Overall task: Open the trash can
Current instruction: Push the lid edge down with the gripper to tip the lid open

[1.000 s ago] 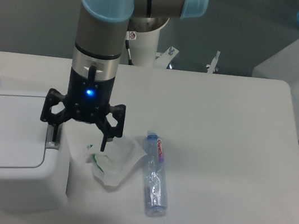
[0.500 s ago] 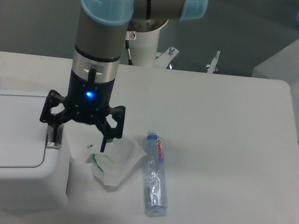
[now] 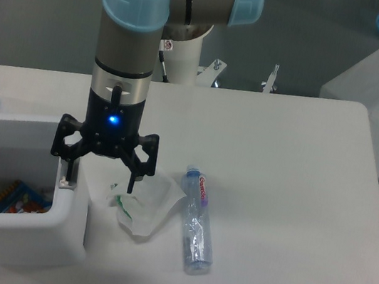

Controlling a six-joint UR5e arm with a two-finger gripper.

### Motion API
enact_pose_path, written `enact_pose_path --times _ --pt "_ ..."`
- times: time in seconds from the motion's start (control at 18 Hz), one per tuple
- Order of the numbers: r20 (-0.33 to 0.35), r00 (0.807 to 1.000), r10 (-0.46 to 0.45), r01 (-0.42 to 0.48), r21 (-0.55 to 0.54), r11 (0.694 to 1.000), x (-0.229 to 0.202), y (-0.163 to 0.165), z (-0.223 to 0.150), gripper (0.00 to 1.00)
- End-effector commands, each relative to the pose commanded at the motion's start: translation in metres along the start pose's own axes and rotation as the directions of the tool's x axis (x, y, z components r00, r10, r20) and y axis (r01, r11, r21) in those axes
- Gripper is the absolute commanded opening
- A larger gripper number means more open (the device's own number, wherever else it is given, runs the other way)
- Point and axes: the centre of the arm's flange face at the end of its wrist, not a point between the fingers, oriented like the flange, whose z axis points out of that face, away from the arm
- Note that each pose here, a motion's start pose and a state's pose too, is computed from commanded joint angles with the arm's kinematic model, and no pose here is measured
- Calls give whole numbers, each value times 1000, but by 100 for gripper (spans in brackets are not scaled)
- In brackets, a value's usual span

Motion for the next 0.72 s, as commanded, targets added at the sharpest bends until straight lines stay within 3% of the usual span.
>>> enact_pose_path --times 0.17,0.33,0.44,0.72 --pt "44 997 71 -73 60 995 -2 -20 -23 100" --pt "173 975 142 -151 39 988 -23 -23 -35 100" --pt "239 961 136 -146 25 989 -39 -23 -41 100" --pt "281 956 82 -93 28 995 -81 -22 -52 100"
